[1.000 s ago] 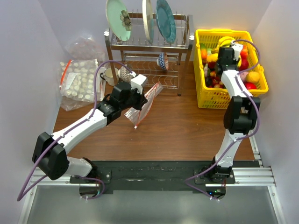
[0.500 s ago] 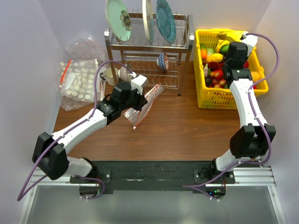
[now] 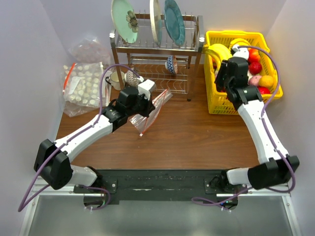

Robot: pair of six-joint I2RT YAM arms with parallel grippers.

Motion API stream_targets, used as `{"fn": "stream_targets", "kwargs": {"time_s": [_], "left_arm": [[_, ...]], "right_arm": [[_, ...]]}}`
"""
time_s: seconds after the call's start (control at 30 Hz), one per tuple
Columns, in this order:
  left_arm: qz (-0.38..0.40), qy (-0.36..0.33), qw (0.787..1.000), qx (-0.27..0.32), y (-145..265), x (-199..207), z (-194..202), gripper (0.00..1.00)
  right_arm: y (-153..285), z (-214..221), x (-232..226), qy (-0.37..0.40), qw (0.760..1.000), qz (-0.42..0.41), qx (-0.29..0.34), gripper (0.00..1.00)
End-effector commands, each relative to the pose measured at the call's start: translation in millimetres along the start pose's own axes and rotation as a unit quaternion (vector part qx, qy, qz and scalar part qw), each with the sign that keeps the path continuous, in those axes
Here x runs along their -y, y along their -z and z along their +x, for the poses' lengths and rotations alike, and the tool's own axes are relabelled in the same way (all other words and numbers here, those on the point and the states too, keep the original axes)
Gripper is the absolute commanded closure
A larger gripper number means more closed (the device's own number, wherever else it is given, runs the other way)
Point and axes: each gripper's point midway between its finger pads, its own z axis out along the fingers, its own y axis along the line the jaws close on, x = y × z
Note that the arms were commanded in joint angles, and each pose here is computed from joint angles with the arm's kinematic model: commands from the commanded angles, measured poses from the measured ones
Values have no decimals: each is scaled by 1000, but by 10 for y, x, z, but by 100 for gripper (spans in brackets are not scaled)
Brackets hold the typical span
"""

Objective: Place the food in the zip-top bag and seal the zipper
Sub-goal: Place the fake fruit in the zipper food storage bag.

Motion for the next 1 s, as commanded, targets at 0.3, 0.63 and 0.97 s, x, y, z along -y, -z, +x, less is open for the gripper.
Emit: {"fn": "stream_targets", "kwargs": {"time_s": [0.3,0.63,0.97], "left_arm": [[2,7,1000,11,-108,20,-242,100],[-9,5,1000,-5,-168,-13,-293,100],[-21,3,999,-29,-244,-61,-264,100]], "right_arm": [[858,549,-28,16,995,-91,-39,70],[1077,990,-366,0,972,-215,-96,73],[1237,1245,-693,29,945,-308,-107,75]]}}
